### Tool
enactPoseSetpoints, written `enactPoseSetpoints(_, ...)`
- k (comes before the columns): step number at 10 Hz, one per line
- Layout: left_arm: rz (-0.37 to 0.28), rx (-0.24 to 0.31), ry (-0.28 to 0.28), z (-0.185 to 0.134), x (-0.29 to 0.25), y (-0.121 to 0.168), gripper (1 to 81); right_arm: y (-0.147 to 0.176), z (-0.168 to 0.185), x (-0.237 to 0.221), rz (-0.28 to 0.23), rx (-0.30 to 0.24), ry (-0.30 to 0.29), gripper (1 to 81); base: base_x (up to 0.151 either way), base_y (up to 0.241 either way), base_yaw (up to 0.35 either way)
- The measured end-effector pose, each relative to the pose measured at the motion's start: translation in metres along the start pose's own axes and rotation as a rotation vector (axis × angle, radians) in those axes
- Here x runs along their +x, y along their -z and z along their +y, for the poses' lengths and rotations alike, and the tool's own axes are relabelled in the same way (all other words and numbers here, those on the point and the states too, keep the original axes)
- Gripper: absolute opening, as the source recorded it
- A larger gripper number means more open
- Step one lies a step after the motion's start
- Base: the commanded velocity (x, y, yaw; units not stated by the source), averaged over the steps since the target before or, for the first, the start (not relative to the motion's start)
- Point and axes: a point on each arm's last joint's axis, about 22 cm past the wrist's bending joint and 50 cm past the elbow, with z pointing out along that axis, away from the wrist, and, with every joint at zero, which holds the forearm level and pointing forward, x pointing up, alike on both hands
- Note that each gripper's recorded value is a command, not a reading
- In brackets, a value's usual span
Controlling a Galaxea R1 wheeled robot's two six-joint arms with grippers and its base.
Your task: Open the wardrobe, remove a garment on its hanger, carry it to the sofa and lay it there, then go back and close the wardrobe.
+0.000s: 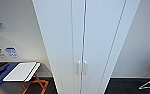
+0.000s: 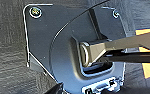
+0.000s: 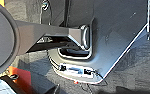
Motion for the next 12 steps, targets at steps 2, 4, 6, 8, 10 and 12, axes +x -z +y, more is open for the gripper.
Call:
enactPoseSetpoints(2, 0.004, -0.024, 0.004, 0.005, 0.002, 0.005, 81.1, 0.006, -0.008, 0.003, 0.004, 0.024, 0.0, 81.1, 0.0, 0.0, 0.0)
enactPoseSetpoints(4, 0.021, -0.049, 0.003, 0.002, 0.014, 0.021, 81.1, 0.026, -0.007, 0.022, 0.026, 0.048, 0.011, 81.1, 0.0, 0.0, 0.0)
enactPoseSetpoints(6, 0.05, -0.081, -0.005, -0.002, 0.037, 0.042, 81.1, 0.056, -0.012, 0.051, 0.057, 0.087, 0.031, 81.1, 0.0, 0.0, 0.0)
enactPoseSetpoints(8, 0.09, -0.126, -0.018, 0.001, 0.07, 0.069, 81.1, 0.101, -0.01, 0.093, 0.106, 0.106, 0.065, 81.1, 0.0, 0.0, 0.0)
enactPoseSetpoints(10, 0.137, -0.15, -0.043, -0.005, 0.109, 0.104, 81.1, 0.139, -0.011, 0.131, 0.15, 0.116, 0.101, 81.1, 0.0, 0.0, 0.0)
enactPoseSetpoints(12, 0.189, -0.16, -0.087, -0.014, 0.16, 0.145, 81.1, 0.176, -0.037, 0.192, 0.225, 0.159, 0.169, 81.1, 0.0, 0.0, 0.0)
